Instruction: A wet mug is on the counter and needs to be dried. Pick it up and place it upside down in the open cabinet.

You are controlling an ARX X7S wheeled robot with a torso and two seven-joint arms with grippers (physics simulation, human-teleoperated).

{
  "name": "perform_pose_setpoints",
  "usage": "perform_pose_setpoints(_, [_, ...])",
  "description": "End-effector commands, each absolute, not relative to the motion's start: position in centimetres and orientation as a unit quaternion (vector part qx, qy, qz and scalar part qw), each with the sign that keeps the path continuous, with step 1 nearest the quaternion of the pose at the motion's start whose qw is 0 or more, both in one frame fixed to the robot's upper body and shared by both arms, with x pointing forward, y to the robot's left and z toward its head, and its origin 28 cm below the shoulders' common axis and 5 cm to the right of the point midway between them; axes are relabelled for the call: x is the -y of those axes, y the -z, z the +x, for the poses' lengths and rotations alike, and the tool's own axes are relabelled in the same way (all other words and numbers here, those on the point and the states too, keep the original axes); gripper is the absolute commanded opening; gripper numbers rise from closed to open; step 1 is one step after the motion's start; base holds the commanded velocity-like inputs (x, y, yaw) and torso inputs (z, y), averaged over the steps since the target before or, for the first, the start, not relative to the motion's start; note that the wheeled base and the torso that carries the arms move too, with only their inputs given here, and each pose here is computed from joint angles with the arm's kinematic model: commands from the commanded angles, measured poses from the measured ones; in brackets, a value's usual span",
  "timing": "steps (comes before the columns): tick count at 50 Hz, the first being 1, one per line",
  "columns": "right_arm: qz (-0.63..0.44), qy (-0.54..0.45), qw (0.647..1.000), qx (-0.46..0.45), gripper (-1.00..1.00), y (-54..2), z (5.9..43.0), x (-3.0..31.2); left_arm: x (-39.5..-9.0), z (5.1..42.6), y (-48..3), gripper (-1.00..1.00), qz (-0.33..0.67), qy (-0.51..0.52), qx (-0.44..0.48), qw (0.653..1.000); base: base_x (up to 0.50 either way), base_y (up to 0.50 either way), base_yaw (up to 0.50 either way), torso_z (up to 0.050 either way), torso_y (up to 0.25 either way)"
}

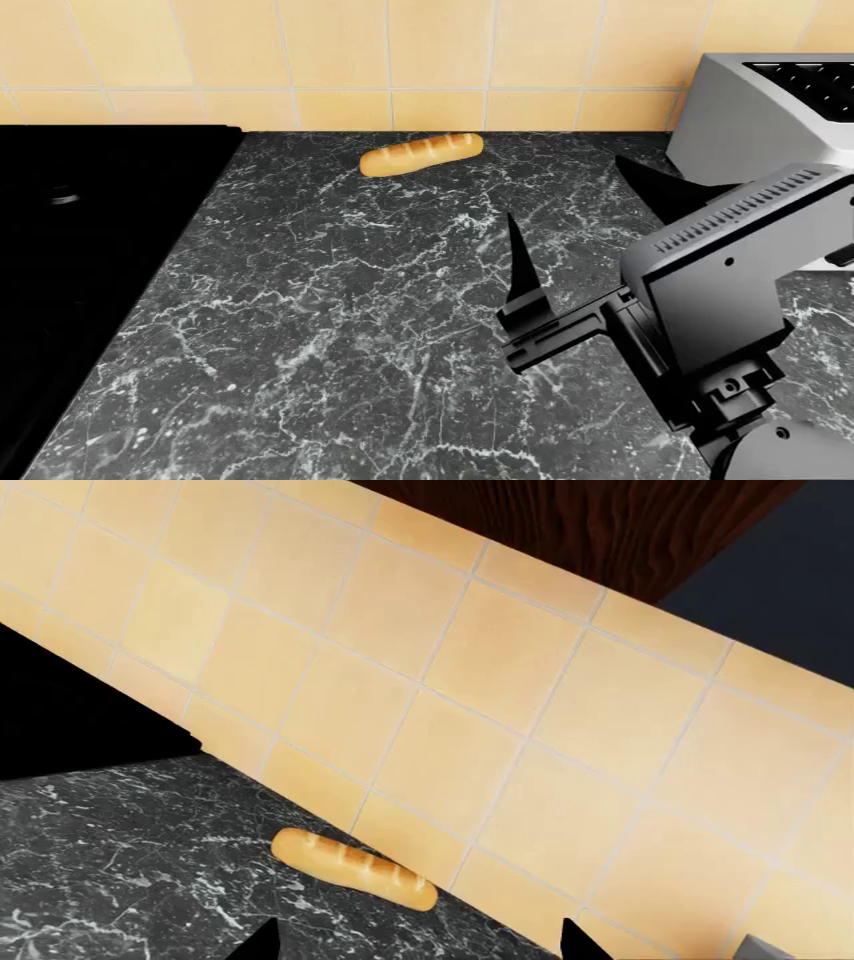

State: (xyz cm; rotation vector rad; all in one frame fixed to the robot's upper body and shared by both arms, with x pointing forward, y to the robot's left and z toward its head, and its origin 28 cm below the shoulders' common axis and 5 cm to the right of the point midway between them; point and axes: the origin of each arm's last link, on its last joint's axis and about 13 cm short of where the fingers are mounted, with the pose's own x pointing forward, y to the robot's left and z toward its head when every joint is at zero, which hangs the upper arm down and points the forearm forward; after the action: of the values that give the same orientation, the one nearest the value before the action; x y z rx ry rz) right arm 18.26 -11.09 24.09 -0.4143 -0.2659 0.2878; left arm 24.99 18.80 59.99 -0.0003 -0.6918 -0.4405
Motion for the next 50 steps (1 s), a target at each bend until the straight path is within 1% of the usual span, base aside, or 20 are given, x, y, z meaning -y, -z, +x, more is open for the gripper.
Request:
perform_pose_setpoints(1, [-0.202, -0.142, 0.96, 0.13, 1.0, -24.1, 18.3, 11.1, -19.3, 21.9, -59.0, 1.0, 0.007, 0.236, 0.344, 0.909, 0.0, 0.0, 0.0, 0.0, 0.0])
perform_pose_setpoints(11, [-0.188, -0.138, 0.965, 0.117, 1.0, -24.0, 18.5, 11.1, -19.6, 19.1, -57.8, 1.0, 0.014, 0.254, 0.354, 0.9, 0.0, 0.0, 0.0, 0.0, 0.0])
perform_pose_setpoints(24, [-0.187, -0.135, 0.966, 0.117, 1.0, -23.8, 18.5, 11.2, -19.8, 16.8, -55.3, 1.0, 0.018, 0.274, 0.349, 0.896, 0.0, 0.0, 0.0, 0.0, 0.0])
perform_pose_setpoints(37, [-0.187, -0.134, 0.966, 0.117, 1.0, -23.8, 18.8, 11.0, -20.7, 16.1, -51.2, 1.0, 0.009, 0.279, 0.319, 0.906, 0.0, 0.0, 0.0, 0.0, 0.0])
perform_pose_setpoints(50, [-0.186, -0.133, 0.967, 0.116, 1.0, -23.8, 19.1, 11.0, -20.9, 15.2, -47.9, 1.0, -0.006, 0.298, 0.294, 0.908, 0.0, 0.0, 0.0, 0.0, 0.0])
